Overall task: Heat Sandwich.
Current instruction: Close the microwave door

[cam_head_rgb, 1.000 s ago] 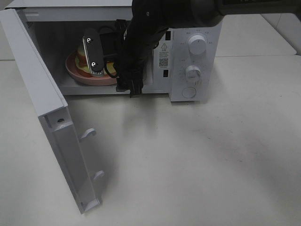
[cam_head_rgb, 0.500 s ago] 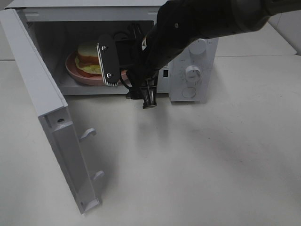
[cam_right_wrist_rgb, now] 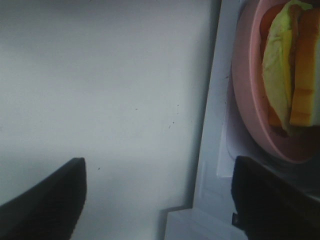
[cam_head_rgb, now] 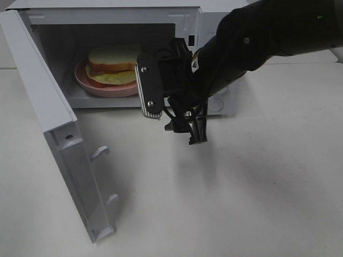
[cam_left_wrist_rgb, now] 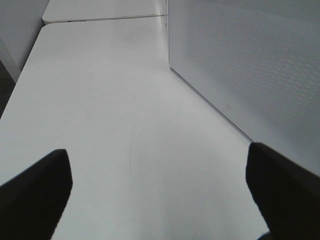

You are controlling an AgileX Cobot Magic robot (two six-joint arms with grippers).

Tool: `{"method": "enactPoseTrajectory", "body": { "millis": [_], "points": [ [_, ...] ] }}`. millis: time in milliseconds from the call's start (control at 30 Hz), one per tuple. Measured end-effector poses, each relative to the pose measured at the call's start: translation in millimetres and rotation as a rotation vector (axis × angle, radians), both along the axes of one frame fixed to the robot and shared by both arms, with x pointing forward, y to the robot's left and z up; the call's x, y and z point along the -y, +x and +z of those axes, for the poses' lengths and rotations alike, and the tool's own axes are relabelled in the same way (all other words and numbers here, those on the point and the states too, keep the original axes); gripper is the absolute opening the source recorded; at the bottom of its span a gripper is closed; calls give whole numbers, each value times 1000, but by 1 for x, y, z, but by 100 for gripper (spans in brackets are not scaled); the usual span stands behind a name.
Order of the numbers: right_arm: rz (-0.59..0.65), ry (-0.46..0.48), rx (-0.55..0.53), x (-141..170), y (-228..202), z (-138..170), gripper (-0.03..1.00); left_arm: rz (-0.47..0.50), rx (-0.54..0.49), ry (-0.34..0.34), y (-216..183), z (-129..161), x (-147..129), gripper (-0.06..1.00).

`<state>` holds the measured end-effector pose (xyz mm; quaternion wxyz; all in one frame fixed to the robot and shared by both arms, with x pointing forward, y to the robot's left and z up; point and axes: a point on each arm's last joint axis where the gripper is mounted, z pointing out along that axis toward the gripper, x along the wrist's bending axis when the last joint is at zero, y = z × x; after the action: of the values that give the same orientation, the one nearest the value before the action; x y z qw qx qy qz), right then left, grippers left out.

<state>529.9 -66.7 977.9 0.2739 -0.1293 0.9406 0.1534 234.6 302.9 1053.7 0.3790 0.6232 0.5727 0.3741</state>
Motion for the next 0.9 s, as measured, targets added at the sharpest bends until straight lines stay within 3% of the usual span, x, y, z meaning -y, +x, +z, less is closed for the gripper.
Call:
{"method": "enactPoseTrajectory", "body": {
  "millis": [300, 900],
  "points": [
    [-41, 14, -32, 22, -28, 4, 77, 0, 0, 0, 0, 0, 0, 89],
    [-279, 166, -126, 65, -82, 17, 77, 0, 0, 0, 0, 0, 0, 89]
  ]
}}
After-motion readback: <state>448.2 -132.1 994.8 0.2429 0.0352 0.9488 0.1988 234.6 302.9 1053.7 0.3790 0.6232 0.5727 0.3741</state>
